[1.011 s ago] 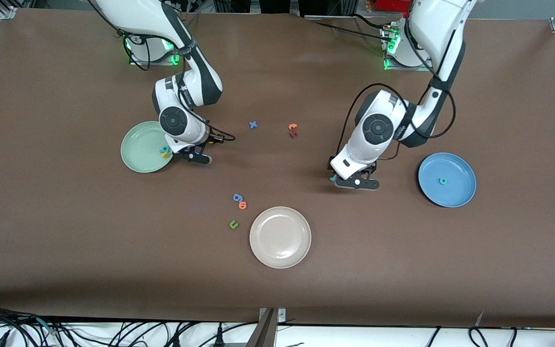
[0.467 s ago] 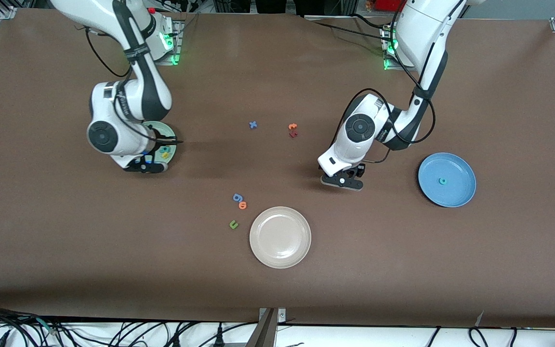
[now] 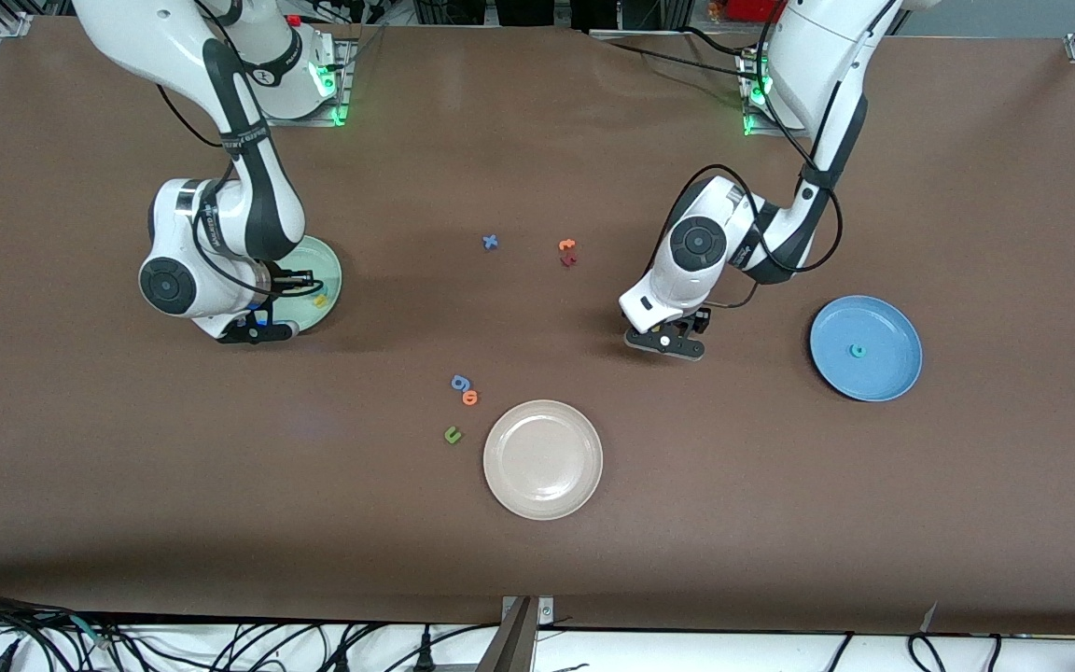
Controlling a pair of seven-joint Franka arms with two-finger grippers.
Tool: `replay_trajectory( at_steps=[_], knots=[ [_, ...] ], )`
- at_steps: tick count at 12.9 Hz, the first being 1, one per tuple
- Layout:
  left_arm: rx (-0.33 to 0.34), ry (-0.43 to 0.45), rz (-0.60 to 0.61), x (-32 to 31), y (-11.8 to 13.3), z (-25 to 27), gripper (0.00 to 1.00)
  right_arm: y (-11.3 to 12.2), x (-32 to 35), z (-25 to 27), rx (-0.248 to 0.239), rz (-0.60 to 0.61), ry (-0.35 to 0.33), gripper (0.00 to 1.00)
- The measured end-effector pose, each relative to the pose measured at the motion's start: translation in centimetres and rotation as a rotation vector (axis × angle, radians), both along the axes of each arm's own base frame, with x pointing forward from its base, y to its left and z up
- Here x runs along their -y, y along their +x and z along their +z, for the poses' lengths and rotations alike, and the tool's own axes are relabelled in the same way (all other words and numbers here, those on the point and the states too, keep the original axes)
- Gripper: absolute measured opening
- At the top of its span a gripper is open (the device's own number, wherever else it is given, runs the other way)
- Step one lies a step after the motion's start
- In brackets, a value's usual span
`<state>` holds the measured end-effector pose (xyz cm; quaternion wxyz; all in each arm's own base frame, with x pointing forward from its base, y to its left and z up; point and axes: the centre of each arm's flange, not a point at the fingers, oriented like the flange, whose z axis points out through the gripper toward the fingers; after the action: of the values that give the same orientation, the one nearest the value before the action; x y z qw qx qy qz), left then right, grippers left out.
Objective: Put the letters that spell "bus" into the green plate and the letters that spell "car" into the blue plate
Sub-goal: 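Drop the yellow s on the green plate while the left gripper grasps the d, then return the right arm to rest while the left gripper lifts the yellow d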
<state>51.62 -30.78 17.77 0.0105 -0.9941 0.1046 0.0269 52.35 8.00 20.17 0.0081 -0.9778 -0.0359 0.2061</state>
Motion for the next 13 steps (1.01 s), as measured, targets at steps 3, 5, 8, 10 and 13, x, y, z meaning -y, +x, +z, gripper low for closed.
replay_trajectory(
  at_steps=[3,5,8,10,13],
  knots=[
    [-0.001,0.001,-0.002,0.0,-0.1,-0.1,0.83,0.1,1.4,-1.0,-0.008,0.005,0.0,0.39],
    [-0.002,0.001,-0.002,0.0,-0.1,-0.1,0.82,0.6,1.1,-0.5,-0.001,0.015,0.007,0.59],
    [0.008,-0.006,-0.002,0.0,0.0,-0.2,0.82,3.0,-0.9,3.7,-0.044,0.04,0.039,0.93],
    [0.011,-0.008,-0.002,0.0,-0.1,-0.5,0.82,5.3,-2.2,9.4,-0.081,0.063,0.067,1.0],
    [0.007,-0.006,-0.003,0.0,-0.1,-0.8,0.8,7.2,-2.7,17.9,-0.094,0.097,0.067,1.0]
  ],
)
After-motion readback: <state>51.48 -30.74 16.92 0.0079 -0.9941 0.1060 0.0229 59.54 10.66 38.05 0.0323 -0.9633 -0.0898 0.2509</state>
